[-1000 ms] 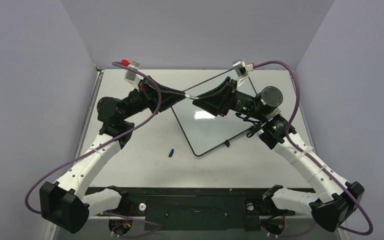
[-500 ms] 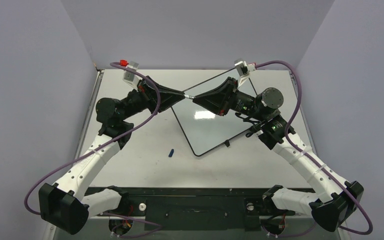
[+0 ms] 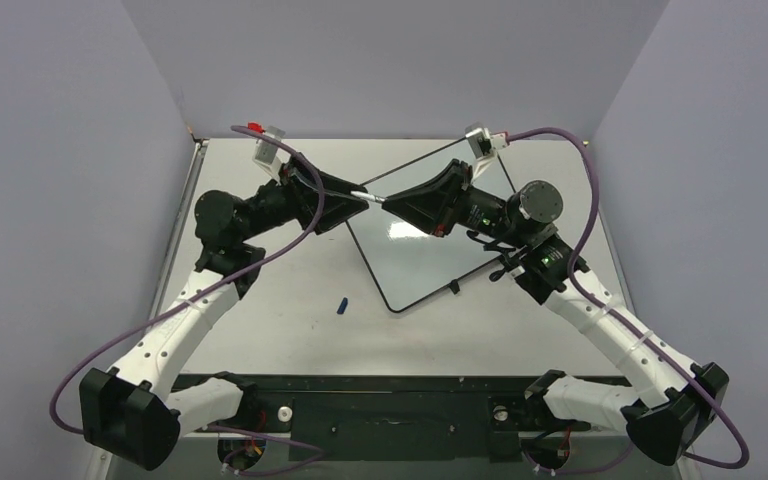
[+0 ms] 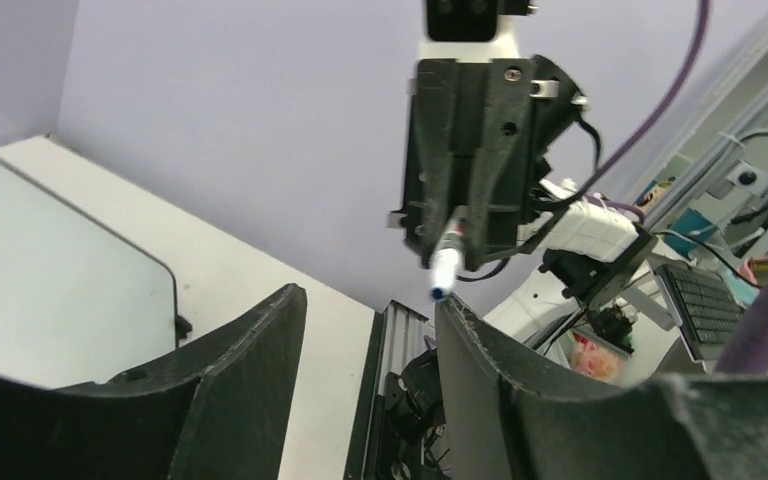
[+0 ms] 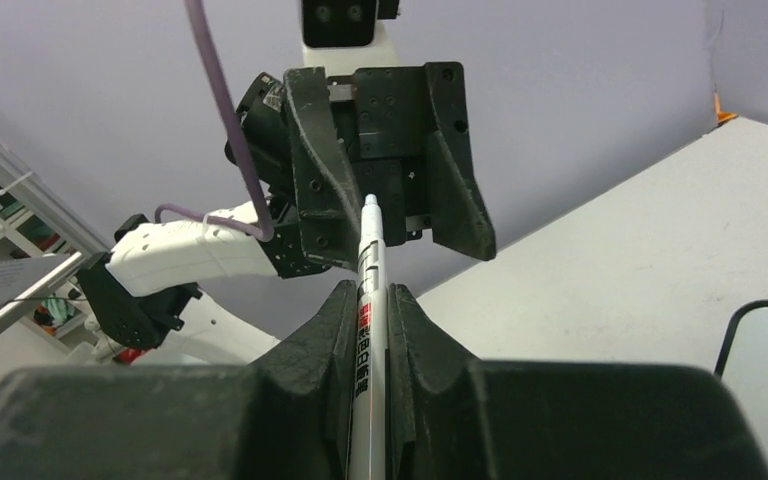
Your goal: Write a sentence on the whiteboard
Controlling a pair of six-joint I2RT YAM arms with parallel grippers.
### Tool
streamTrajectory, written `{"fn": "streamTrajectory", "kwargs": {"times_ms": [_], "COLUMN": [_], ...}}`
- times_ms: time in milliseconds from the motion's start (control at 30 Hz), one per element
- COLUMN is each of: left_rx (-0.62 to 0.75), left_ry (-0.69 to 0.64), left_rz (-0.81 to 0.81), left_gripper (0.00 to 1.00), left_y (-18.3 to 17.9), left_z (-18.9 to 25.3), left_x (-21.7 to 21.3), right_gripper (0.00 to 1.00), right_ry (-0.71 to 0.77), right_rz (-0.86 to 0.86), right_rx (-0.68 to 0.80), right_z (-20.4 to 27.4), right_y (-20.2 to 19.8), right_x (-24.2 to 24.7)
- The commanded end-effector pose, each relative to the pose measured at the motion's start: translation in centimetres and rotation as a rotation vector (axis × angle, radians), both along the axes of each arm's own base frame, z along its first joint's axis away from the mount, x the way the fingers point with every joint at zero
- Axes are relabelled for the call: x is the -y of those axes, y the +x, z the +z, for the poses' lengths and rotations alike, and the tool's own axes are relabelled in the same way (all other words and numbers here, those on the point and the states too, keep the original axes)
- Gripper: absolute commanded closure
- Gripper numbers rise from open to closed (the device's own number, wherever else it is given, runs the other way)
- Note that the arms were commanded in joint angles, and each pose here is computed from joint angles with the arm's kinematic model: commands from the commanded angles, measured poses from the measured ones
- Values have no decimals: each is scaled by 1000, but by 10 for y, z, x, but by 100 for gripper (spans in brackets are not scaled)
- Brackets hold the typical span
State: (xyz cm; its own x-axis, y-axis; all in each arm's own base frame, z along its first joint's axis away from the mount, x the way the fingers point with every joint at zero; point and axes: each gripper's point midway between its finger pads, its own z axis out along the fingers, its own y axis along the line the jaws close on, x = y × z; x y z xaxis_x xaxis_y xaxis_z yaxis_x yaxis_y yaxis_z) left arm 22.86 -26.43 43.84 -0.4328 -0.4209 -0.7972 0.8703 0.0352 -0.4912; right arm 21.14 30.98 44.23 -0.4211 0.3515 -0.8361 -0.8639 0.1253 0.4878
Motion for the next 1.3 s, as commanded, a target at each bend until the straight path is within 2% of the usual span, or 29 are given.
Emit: {"fn": "streamTrajectory", "kwargs": {"times_ms": [0,233,400,567,767,933,1267], "left_rx": [-31,-43,-92,-214,-314,-380,-409], "left_ry": [71,199,317,413,580,632,619], "left_rz": [40,152,249,310,446,409,256], "left_gripper": [50,49,49,48,50,50,50], "left_y": [10,35,66,109,171,208,244], "left_z": [-14,-23,-48,-74,-132,-175,-217], "left_x": [-14,-37,-52,-61,-75,-68,-45], "right_gripper": [100,100,100,100,100,100,100], "right_ry": [10,-73,-214,-307,-385,-421,-484], "right_rz": [-96,-308,-448,-552,-609,-601,-582], "right_rx": [75,21,-22,-47,-94,-120,-161], "right_z": [22,4,-23,-38,-65,-83,-106], "right_y": [-3,16,29,37,43,46,40], "right_x": [20,61,83,101,112,109,111]}}
